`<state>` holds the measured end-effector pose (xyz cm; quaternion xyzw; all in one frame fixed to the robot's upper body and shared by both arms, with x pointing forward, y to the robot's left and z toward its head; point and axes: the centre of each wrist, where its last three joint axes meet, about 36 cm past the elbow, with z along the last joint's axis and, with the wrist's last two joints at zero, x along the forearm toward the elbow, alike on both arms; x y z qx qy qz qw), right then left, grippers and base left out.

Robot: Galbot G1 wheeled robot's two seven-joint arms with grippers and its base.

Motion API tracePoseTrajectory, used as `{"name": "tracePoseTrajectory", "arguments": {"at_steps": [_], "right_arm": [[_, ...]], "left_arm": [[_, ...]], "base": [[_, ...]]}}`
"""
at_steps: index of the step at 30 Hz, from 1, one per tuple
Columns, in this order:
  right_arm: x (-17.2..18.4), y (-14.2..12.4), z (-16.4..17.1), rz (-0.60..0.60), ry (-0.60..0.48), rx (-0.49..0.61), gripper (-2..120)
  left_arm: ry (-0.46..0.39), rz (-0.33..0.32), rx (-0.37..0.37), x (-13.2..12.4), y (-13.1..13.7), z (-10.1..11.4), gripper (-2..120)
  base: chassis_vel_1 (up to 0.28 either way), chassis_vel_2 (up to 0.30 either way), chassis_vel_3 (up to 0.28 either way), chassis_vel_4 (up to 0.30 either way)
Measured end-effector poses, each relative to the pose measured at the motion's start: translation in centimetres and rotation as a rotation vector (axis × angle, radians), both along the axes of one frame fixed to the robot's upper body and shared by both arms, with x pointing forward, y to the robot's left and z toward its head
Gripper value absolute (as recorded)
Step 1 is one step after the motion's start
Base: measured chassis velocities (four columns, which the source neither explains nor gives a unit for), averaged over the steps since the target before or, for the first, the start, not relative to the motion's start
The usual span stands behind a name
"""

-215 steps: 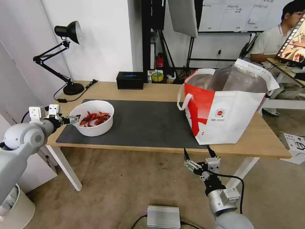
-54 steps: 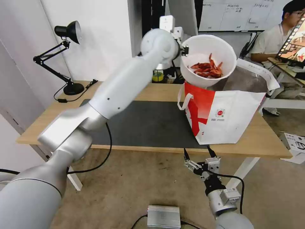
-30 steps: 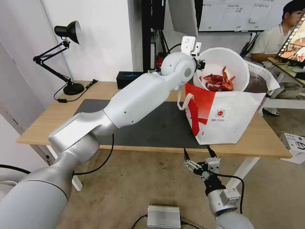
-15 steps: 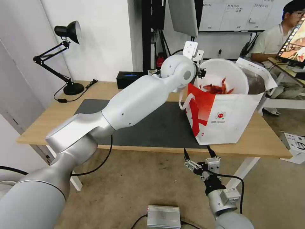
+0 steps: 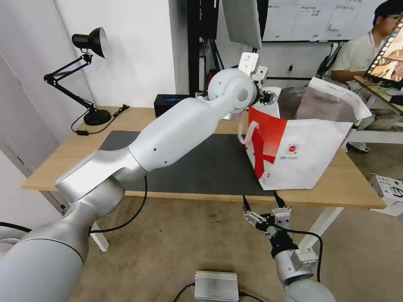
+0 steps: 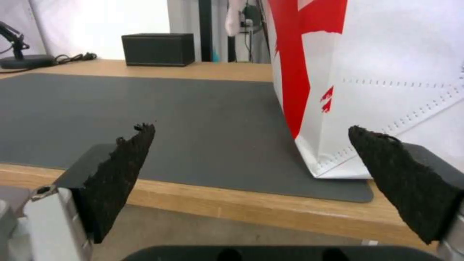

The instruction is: Pick up the trash from the table and place it into the takeout bag.

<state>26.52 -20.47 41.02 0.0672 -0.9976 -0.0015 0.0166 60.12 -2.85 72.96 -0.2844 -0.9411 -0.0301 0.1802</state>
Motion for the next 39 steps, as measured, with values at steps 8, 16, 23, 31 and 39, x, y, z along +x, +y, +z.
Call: {"name": "tracePoseTrajectory", "arguments": {"at_steps": [8, 16, 23, 31, 39], "right_arm": [[0.0, 0.0, 0.0, 0.0, 0.0, 0.0, 100], [0.0, 0.0, 0.0, 0.0, 0.0, 0.0, 100], [0.0, 0.0, 0.0, 0.0, 0.0, 0.0, 100], [0.0, 0.0, 0.0, 0.0, 0.0, 0.0, 100], [0.0, 0.0, 0.0, 0.0, 0.0, 0.0, 100]], "left_arm": [[-0.047, 0.074, -0.078, -0.3, 3.7, 0.0, 99], [-0.172, 0.147, -0.151, -1.9, 10.8, -5.6, 100], [-0.308, 0.188, -0.194, -5.1, 19.2, -12.9, 100], [-0.397, 0.276, -0.223, -10.5, 27.0, -18.3, 100], [-0.391, 0.355, -0.223, -17.5, 32.4, -23.6, 100]], "base": [[0.0, 0.0, 0.0, 0.0], [0.0, 0.0, 0.0, 0.0], [0.0, 0.0, 0.0, 0.0], [0.0, 0.0, 0.0, 0.0], [0.0, 0.0, 0.0, 0.0]]}}
